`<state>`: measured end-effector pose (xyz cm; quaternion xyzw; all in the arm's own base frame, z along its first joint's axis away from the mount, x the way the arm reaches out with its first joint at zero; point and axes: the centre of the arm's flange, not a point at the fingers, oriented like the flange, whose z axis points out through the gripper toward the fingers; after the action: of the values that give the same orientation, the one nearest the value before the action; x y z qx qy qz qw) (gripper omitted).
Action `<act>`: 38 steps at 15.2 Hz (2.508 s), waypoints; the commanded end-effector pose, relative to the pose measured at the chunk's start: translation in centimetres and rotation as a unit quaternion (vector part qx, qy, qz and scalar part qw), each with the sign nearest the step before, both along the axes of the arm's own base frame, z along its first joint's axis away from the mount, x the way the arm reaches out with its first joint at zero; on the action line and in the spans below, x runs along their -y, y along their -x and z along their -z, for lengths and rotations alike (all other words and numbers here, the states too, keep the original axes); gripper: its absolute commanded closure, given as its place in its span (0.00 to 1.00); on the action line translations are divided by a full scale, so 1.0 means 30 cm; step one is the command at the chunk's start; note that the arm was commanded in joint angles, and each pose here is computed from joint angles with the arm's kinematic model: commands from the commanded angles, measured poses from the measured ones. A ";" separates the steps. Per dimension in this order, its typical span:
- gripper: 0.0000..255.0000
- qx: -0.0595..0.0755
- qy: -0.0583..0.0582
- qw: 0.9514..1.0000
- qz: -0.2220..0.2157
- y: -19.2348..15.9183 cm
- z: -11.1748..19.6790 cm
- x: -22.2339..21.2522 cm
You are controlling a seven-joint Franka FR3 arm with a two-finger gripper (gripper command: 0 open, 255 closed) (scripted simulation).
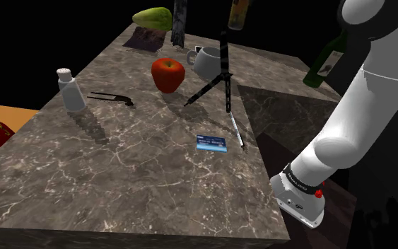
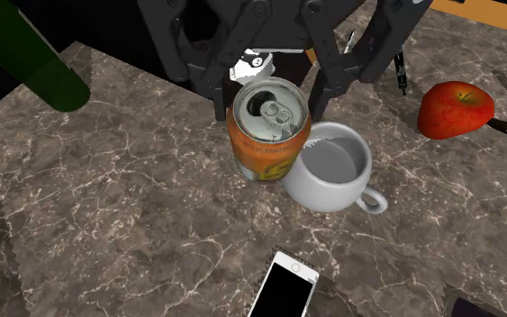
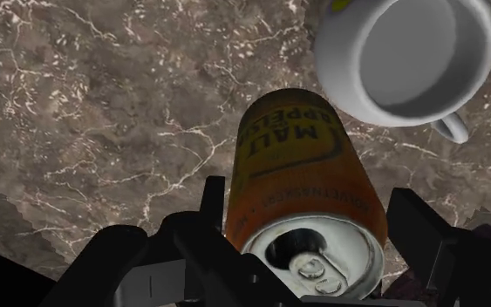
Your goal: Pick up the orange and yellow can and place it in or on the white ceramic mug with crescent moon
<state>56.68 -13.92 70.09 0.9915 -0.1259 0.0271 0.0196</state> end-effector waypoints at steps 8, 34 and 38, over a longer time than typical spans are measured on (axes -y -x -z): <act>1.00 0.000 0.000 1.000 0.001 0.039 -0.057 -0.391; 1.00 0.000 0.000 1.000 0.001 0.047 0.286 -0.468; 0.00 0.000 0.000 1.000 0.001 0.045 0.287 -0.468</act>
<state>55.22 0.02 61.78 0.9912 -0.1273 0.0307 0.0195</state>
